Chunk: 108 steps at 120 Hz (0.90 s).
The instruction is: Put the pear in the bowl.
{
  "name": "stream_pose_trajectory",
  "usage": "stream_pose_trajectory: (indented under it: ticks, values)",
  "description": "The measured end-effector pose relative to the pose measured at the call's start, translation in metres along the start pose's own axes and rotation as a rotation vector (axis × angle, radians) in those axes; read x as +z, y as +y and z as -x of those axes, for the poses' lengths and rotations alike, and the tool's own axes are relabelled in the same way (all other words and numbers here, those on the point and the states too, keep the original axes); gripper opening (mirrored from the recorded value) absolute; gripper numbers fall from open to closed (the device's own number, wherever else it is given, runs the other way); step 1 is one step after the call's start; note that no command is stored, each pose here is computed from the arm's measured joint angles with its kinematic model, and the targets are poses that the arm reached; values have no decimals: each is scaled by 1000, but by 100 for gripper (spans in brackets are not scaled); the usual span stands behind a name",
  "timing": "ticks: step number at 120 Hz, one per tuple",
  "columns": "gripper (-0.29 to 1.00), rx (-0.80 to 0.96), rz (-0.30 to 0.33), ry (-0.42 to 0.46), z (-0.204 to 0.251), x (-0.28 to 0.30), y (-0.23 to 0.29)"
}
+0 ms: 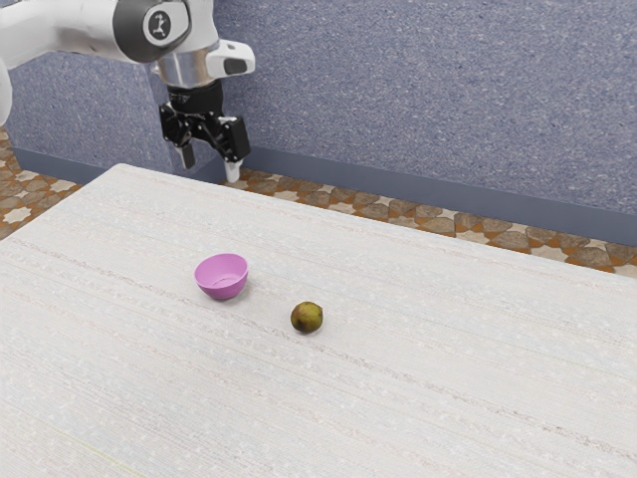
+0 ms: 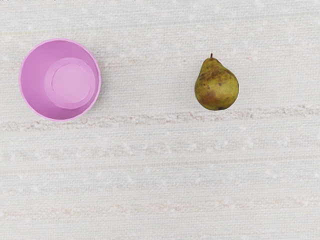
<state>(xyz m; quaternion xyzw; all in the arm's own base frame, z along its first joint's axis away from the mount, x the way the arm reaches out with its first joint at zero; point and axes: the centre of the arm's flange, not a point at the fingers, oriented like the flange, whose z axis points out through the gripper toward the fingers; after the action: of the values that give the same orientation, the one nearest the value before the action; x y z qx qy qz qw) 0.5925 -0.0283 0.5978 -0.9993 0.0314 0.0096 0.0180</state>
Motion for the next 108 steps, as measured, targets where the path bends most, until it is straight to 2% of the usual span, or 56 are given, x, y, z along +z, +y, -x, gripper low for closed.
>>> stream_pose_trajectory:
  ticks: [15, 25, 36, 58, 79, 108]
  values:
    - [70, -5, 5, 14, -2, 0, 2]
    - [70, -5, 11, -9, 3, 15, 10]
    - [70, 9, 18, -49, 18, 36, 38]
    - [70, 50, -18, -143, 34, 111, 100]
    - [70, -78, 7, -203, 22, 164, 91]
    - [70, -168, 20, -194, 0, 206, 89]
